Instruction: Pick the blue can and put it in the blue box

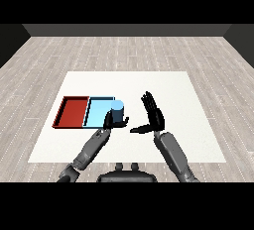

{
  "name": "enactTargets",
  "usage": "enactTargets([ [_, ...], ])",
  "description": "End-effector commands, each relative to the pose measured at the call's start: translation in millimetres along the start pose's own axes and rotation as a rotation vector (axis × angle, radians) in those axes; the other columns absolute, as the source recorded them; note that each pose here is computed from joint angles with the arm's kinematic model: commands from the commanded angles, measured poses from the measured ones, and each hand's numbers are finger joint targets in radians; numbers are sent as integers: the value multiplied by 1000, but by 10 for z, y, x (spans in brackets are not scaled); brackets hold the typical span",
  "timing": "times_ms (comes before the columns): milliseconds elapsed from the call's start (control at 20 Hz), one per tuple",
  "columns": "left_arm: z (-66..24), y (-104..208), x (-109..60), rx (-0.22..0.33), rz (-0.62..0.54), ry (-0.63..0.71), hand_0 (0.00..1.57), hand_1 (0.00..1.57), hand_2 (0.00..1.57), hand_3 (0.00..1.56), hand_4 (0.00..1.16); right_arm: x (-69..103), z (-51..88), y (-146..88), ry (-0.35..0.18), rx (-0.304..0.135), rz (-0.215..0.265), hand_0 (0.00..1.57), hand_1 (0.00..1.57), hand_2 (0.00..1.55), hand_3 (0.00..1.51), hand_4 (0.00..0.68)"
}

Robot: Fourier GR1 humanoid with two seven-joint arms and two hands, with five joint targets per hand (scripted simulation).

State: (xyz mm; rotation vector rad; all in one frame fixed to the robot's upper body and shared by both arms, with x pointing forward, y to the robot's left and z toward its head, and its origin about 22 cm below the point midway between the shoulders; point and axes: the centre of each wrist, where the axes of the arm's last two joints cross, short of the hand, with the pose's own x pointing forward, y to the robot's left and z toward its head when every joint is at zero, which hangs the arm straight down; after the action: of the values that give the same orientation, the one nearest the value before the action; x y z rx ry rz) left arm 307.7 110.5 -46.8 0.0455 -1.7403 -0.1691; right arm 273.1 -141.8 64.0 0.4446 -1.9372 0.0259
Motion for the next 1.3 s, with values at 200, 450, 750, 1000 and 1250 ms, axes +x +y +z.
enactTargets([
  [200, -160, 484, 52, 52, -63, 41, 1571, 1571, 1571, 1495, 1136, 496, 407, -537, -95, -93, 20, 0, 0, 0, 0, 0],
  [450, -277, 972, -126, 155, -144, 122, 1571, 1571, 1571, 1493, 1134, 457, 390, -856, -88, -179, 64, 0, 0, 0, 0, 0],
  [750, -530, 1586, -151, 265, -178, 317, 1571, 1571, 1571, 1502, 1090, 529, 327, -953, -77, -220, 95, 0, 0, 0, 0, 0],
  [1000, -558, 1609, -283, 276, -275, 432, 1571, 1571, 1571, 1494, 1054, 425, 414, -944, -70, -243, 86, 0, 0, 0, 0, 0],
  [1250, -434, 1545, -472, 292, -385, 602, 1571, 1571, 1536, 1413, 966, 200, 305, -924, -33, -276, 51, 0, 0, 0, 0, 0],
])
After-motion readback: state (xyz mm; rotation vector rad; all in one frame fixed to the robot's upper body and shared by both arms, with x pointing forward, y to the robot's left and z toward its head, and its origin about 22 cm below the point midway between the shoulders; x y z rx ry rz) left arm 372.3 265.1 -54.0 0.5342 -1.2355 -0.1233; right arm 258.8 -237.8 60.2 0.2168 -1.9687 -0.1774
